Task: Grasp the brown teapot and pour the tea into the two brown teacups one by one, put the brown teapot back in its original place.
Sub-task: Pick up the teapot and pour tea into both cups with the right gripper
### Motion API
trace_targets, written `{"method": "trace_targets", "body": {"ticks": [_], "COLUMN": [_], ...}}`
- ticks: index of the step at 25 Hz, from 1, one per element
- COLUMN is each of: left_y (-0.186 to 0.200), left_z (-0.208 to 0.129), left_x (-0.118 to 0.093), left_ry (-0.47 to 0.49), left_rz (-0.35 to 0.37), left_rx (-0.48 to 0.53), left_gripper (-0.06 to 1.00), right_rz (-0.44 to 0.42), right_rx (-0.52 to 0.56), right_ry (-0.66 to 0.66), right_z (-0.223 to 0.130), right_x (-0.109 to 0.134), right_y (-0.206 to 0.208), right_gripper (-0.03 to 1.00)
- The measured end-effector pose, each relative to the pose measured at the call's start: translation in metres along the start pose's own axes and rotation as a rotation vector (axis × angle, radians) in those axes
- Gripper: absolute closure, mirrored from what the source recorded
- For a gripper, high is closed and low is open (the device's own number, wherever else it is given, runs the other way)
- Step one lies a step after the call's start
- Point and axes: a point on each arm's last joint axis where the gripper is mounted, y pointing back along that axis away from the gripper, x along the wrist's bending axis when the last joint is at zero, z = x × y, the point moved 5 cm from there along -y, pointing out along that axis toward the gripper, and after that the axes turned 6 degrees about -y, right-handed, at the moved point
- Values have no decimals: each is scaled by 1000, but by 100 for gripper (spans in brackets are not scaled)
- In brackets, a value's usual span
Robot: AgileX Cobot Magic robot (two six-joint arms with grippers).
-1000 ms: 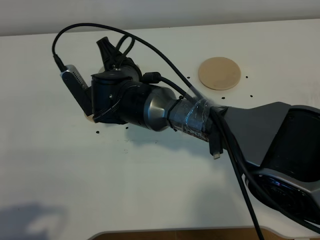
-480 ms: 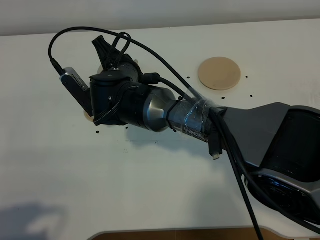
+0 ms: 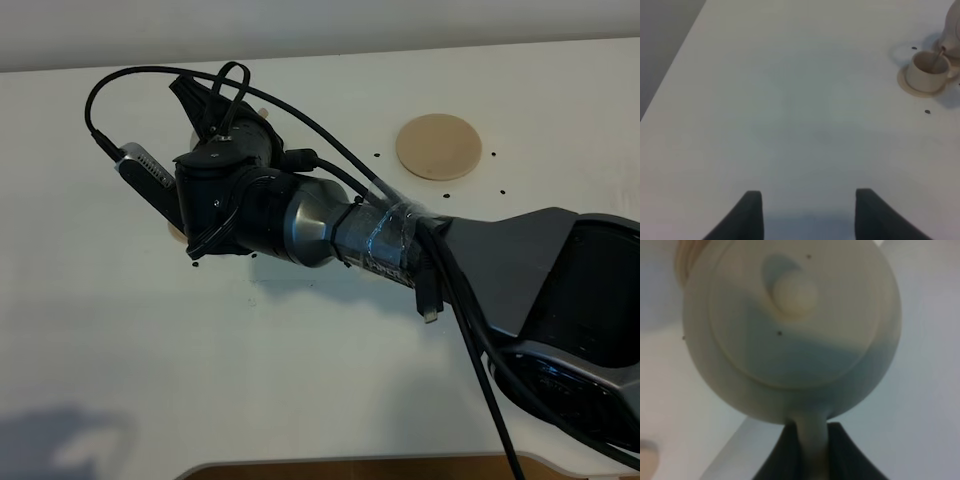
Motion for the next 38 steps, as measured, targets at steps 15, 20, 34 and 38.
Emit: {"method": "trace_targets", "body": {"ticks": [15, 20, 34, 38], "left_y": [0, 0, 0, 0], "left_z": [0, 0, 0, 0], "left_x": [0, 0, 0, 0], "left_ry": [0, 0, 0, 0], "left_rz": [0, 0, 0, 0], "left_rx": [0, 0, 0, 0], "left_gripper": [50, 50, 50, 50], "right_rz": [-54, -63, -101, -106], "right_rx": [-12, -5, -1, 2], "right_ry": [130, 151, 236, 240], "right_z": [2, 1, 13, 13], "right_x": [-7, -9, -10, -11], "right_y": [0, 0, 4, 4], "right_gripper": [88, 88, 88, 88]}}
